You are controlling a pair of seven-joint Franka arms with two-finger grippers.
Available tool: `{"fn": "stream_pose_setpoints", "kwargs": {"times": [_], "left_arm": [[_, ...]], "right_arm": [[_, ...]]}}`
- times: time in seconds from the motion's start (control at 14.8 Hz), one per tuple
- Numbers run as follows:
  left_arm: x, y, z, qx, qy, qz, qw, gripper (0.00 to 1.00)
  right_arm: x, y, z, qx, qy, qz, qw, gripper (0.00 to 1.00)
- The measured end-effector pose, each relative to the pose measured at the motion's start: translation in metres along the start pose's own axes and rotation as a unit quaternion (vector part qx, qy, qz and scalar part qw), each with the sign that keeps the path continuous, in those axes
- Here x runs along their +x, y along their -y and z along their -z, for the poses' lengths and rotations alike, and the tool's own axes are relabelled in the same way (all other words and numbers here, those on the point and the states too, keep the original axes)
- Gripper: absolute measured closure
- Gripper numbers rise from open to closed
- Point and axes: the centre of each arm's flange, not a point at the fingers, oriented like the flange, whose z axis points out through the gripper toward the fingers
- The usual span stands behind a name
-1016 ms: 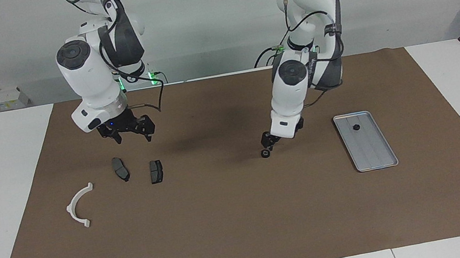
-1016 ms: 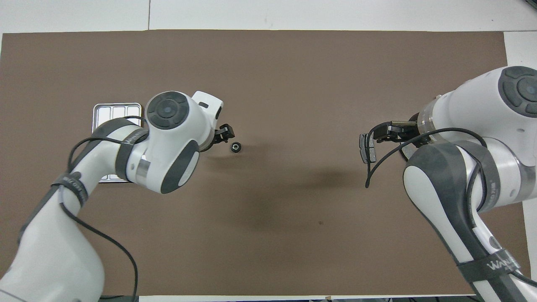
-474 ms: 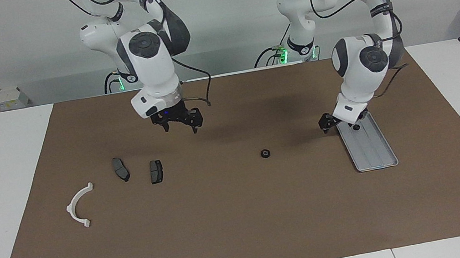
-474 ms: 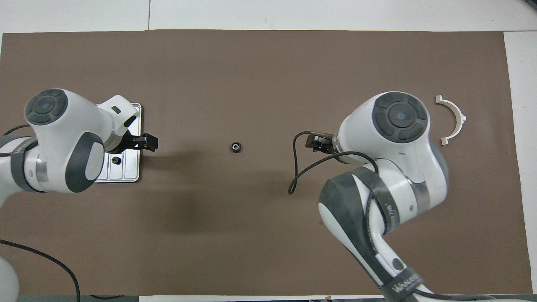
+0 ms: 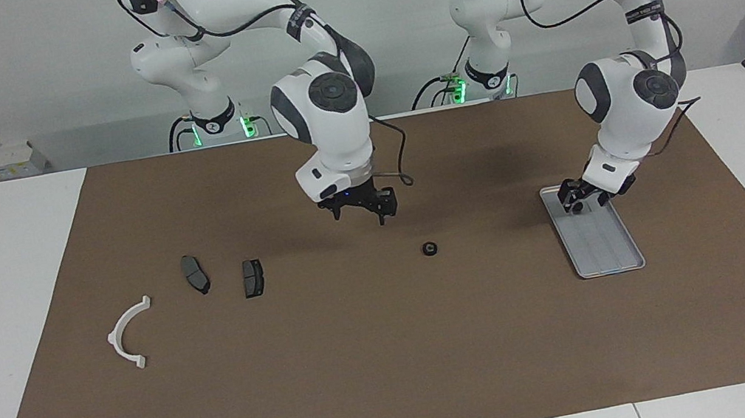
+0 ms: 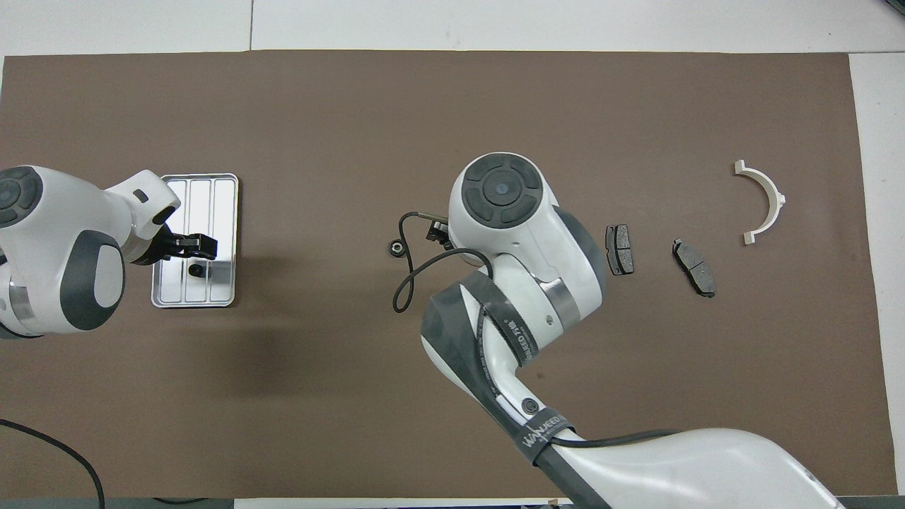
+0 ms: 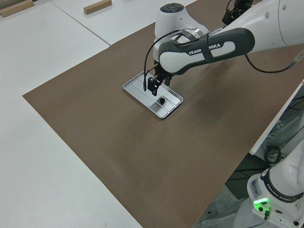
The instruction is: Place bearing gear from tray to pile
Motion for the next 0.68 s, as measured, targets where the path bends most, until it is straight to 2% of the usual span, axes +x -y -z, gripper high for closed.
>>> {"fn": "stream_pose_setpoints", "kwargs": {"times": [0.34, 0.47, 0.61, 0.68], "left_arm": [[-0.011, 0.000, -0.018, -0.001, 0.010, 0.005, 1.000, 0.20], [-0.012, 0.001, -0.020, -0.001, 0.012, 0.007, 1.000, 0.30], [-0.014, 0.001, -0.021, -0.001, 0.012, 0.008, 1.000, 0.30], [-0.014, 0.002, -0.022, -0.001, 0.012, 0.009, 1.000, 0.39]], "right_arm": [[-0.009, 0.069, -0.057, -0.019, -0.007, -0.019, 1.000, 0.00], [-0.009, 0.084, -0.067, -0.015, -0.010, -0.013, 1.000, 0.00], [-0.010, 0.096, -0.069, -0.010, -0.014, -0.009, 1.000, 0.00], [-0.011, 0.101, -0.069, -0.007, -0.015, -0.007, 1.000, 0.00]]}}
